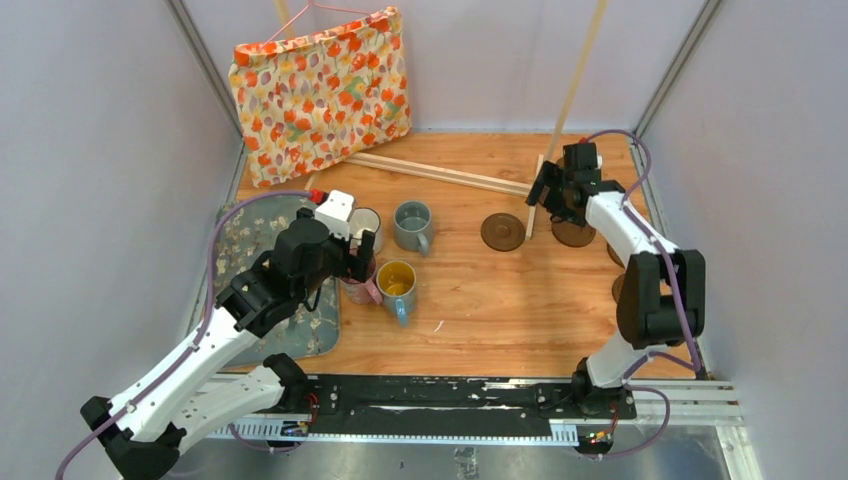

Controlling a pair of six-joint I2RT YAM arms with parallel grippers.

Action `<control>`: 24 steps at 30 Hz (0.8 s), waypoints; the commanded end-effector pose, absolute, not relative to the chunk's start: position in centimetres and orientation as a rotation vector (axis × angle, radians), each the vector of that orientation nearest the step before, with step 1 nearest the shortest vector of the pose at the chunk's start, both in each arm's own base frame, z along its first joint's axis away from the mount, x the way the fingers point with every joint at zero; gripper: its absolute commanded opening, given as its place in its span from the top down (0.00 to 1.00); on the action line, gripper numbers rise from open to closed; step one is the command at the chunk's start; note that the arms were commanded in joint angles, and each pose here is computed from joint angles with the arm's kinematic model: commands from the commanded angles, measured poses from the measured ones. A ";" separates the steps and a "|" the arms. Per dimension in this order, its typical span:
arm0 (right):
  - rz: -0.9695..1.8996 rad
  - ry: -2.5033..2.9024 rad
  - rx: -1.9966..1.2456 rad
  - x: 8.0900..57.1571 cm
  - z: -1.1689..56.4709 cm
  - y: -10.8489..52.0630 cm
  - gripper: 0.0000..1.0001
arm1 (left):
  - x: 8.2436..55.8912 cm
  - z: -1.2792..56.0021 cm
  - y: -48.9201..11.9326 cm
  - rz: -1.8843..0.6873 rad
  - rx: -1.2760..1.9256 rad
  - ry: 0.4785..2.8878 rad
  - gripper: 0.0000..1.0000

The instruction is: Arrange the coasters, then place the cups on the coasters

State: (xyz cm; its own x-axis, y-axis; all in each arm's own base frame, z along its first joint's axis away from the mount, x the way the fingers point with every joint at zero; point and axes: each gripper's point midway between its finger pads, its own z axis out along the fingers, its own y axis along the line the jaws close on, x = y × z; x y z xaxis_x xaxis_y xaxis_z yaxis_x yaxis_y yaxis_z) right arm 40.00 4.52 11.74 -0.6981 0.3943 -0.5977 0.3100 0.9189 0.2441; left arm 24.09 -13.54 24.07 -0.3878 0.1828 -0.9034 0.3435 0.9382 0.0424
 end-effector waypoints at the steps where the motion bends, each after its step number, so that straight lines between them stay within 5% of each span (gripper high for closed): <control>1: 0.172 2.363 0.404 43.7 12.8 4.4 0.00 | 24.3 24.8 -13.5 -0.206 0.368 1.941 0.00; 24: 0.296 2.362 0.752 42.9 7.9 -2.1 0.00 | 24.4 24.5 -13.2 -0.200 0.362 1.944 0.00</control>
State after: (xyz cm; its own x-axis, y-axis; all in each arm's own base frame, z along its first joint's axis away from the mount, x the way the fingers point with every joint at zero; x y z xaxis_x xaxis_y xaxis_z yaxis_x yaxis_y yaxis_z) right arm 43.19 -3.19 10.78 -0.5957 0.5467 -0.5884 0.4358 0.8354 0.3349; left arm 24.33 -13.22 24.52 -0.3667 0.1564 -0.9171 0.3354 0.9417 0.0265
